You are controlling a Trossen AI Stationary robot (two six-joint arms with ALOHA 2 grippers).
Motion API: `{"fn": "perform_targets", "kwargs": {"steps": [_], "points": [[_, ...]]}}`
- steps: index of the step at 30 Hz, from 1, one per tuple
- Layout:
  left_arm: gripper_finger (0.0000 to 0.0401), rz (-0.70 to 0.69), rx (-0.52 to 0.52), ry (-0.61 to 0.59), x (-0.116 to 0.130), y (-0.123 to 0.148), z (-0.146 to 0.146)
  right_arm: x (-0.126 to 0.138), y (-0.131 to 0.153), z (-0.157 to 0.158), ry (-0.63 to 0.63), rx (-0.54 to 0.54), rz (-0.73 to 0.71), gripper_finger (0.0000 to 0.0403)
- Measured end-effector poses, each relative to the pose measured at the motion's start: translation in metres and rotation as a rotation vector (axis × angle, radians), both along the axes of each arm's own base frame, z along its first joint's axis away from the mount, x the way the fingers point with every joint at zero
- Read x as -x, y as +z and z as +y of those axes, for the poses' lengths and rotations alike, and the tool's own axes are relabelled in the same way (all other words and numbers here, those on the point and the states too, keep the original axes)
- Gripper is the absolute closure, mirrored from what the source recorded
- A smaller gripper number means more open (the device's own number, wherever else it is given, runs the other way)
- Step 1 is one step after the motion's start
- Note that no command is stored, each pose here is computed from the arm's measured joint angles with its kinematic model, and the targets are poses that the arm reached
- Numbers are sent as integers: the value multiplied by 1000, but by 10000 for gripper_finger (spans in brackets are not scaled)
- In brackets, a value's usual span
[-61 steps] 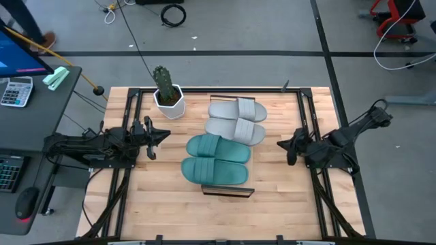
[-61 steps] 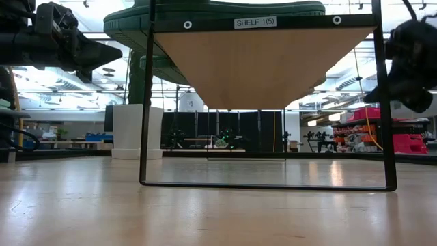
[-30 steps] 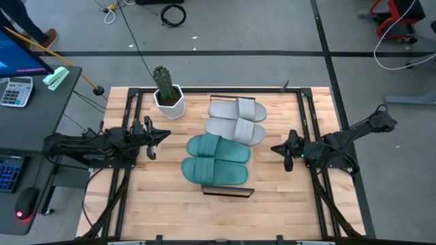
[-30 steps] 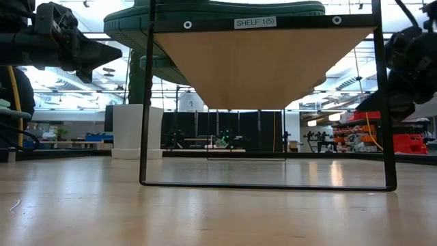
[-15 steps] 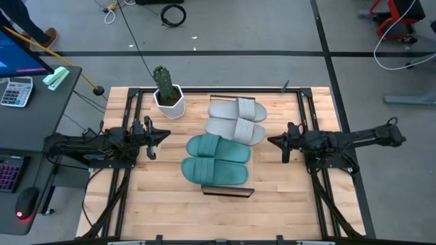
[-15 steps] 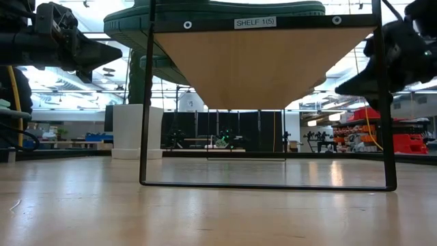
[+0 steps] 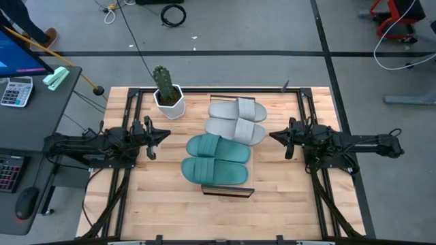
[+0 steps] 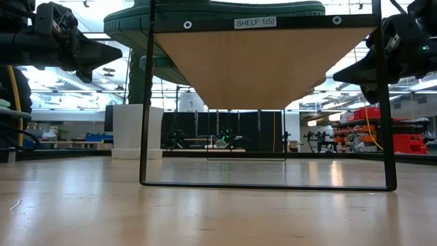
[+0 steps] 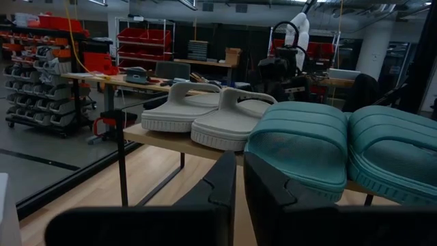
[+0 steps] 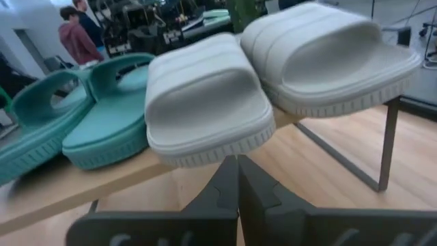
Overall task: Pick and place slides into the shelf
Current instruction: Return to Home Position
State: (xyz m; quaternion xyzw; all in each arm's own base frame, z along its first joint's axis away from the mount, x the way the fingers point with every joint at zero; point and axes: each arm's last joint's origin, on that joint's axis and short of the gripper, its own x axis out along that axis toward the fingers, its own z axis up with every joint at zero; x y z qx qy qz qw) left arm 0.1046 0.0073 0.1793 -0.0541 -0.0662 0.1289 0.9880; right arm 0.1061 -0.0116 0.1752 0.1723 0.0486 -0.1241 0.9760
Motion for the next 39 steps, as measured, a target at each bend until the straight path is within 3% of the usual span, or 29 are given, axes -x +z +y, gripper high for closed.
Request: {"fn": "perform_targets", "kwargs": {"steps": [14, 18, 24, 30, 39], "points": [[369, 0, 0, 0, 0, 0, 0, 8, 23, -3, -6, 31, -248, 403], [373, 0, 0, 0, 0, 0, 0, 8, 24, -3, -6, 32, -258, 403], [364, 0, 0, 0, 0, 0, 0, 6, 15, -1, 52, -7, -382, 403], [362, 0, 0, 0, 0, 0, 0, 5, 14, 2, 106, -5, -362, 403], [376, 0, 0, 0, 0, 0, 0, 3, -1, 7, 177, 21, -199, 403]]}}
